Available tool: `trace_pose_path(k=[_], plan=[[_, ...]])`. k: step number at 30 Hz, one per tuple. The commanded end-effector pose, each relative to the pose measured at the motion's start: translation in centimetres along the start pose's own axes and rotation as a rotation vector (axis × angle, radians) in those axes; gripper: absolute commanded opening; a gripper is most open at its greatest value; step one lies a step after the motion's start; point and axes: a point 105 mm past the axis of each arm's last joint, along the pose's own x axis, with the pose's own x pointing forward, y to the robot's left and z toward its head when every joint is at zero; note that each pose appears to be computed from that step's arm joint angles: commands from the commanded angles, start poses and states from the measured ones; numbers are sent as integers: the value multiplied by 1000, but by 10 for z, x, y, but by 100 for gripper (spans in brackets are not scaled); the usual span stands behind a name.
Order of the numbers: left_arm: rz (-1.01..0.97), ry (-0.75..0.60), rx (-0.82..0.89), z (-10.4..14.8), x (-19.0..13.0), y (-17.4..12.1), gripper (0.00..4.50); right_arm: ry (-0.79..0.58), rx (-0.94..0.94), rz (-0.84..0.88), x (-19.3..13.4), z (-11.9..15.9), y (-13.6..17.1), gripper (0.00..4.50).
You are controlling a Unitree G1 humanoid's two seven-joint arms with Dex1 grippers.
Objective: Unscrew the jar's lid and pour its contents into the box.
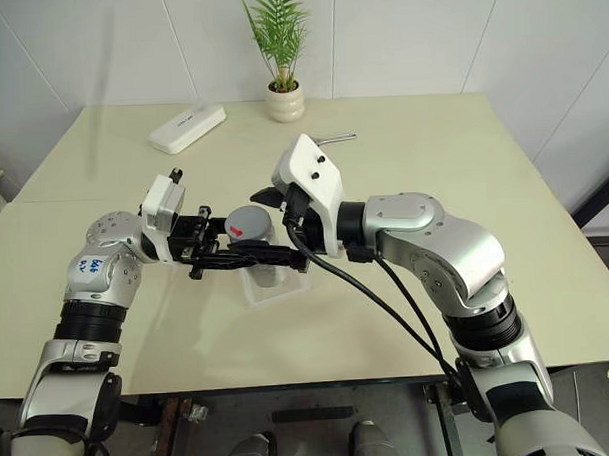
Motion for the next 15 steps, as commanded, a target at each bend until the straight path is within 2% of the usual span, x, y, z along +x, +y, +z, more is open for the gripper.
trace_pose_path(k=[1,4,15], plan=[[-15,-5,59,12,2,2,197,-46,-42,17,-2,15,5,375],[-14,-5,60,12,2,2,197,-51,-45,18,-2,16,6,290],[-16,-7,57,11,3,1,197,-62,-50,22,-2,19,6,290]])
